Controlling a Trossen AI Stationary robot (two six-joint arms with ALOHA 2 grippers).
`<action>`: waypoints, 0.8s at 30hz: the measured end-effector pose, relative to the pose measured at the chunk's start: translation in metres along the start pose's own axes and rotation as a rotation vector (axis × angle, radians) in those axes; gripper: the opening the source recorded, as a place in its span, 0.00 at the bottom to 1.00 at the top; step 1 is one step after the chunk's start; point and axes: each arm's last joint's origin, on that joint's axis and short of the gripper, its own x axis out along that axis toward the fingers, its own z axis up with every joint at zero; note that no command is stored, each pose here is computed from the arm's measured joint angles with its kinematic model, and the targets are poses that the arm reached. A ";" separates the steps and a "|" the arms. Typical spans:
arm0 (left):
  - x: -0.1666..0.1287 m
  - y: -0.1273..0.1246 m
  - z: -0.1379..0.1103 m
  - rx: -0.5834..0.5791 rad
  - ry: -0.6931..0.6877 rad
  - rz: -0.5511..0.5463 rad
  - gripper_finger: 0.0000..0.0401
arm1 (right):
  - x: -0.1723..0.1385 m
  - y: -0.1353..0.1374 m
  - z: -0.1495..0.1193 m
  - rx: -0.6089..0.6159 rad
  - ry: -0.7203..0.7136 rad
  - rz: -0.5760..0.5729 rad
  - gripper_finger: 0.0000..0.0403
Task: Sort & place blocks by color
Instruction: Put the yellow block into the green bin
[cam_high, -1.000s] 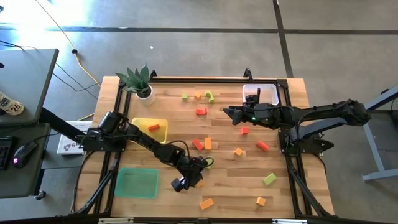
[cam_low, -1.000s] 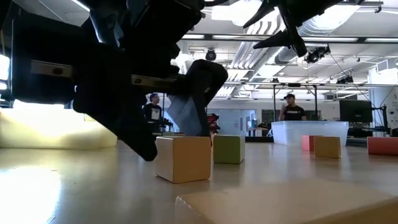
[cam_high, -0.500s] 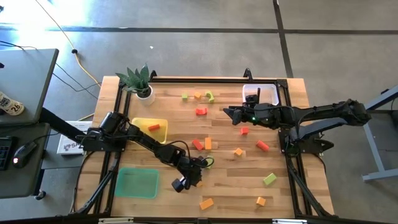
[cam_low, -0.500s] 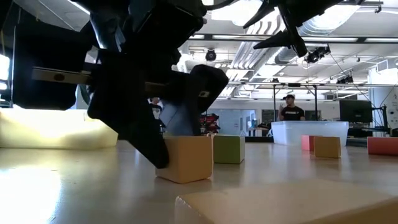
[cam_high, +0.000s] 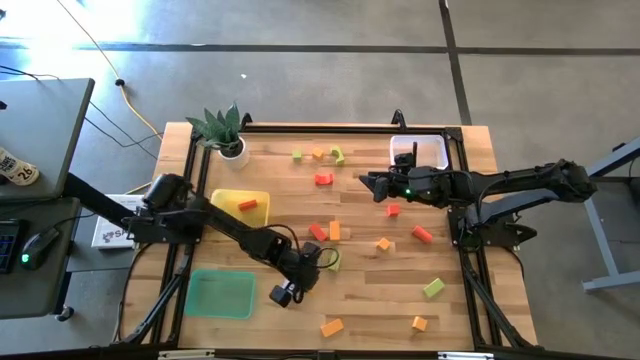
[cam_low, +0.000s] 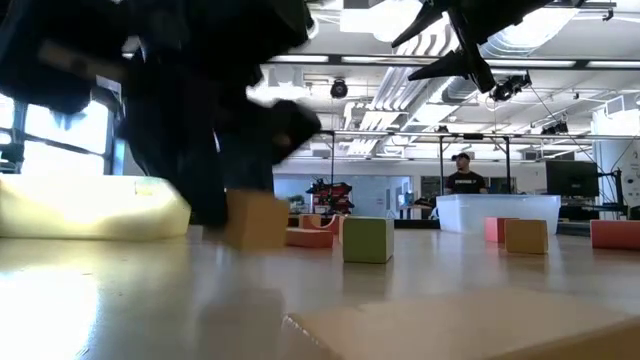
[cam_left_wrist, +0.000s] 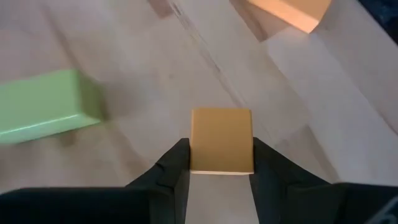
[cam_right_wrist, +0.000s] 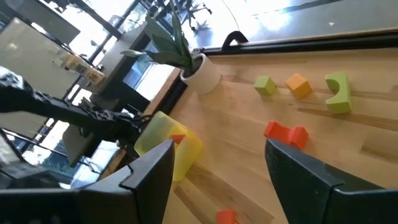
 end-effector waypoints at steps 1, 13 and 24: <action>-0.008 -0.002 0.000 0.003 0.018 0.015 0.25 | 0.000 0.000 0.000 0.000 0.001 0.000 0.59; -0.108 -0.045 -0.003 -0.121 0.068 0.146 0.25 | 0.000 -0.002 -0.001 -0.012 0.014 -0.019 0.59; -0.148 -0.104 -0.040 -0.296 0.294 0.182 0.25 | 0.000 -0.008 -0.006 -0.019 0.058 -0.070 0.59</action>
